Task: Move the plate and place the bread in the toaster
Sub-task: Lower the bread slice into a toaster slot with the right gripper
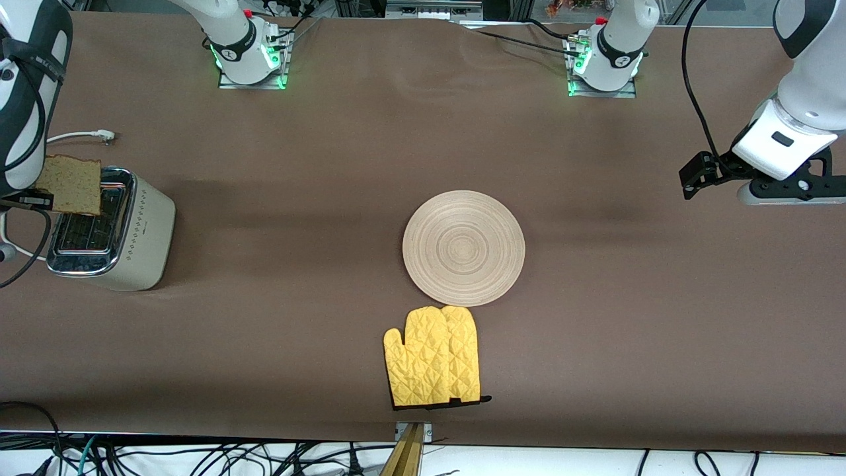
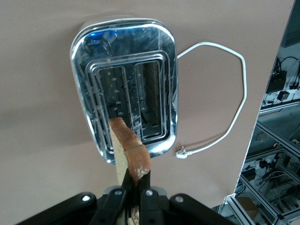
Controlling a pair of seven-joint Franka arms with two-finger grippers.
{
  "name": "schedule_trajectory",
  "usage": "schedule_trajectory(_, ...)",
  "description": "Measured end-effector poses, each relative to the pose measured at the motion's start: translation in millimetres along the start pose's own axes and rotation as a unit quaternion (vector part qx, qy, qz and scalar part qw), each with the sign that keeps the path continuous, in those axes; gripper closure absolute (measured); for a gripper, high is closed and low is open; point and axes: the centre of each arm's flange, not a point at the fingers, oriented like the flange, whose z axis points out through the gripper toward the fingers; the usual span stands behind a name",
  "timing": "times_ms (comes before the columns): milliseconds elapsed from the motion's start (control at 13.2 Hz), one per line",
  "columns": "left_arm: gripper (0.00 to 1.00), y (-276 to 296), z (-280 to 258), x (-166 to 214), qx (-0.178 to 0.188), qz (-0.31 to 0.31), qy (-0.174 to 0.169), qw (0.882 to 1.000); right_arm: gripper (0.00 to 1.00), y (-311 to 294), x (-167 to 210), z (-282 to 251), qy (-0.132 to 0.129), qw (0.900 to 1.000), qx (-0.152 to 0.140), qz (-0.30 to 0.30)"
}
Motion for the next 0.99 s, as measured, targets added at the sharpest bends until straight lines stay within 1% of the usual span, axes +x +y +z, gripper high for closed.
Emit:
schedule_trajectory(228, 0.0, 0, 0, 0, 0.0, 0.0, 0.0, 1.0, 0.93, -1, 20, 21, 0.002, 1.0, -0.014, 0.003)
schedule_trajectory(456, 0.0, 0, 0, 0, 0.0, 0.0, 0.0, 1.0, 0.93, -7, 32, 32, 0.001, 1.0, -0.024, 0.001)
schedule_trajectory(836, 0.0, 0, 0, 0, 0.0, 0.0, 0.0, 1.0, 0.93, -13, 48, 42, 0.025, 0.999, -0.033, -0.002)
schedule_trajectory(988, 0.0, 0, 0, 0, 0.0, 0.0, 0.0, 1.0, 0.93, -18, 53, 44, 0.033, 0.999, -0.026, -0.005)
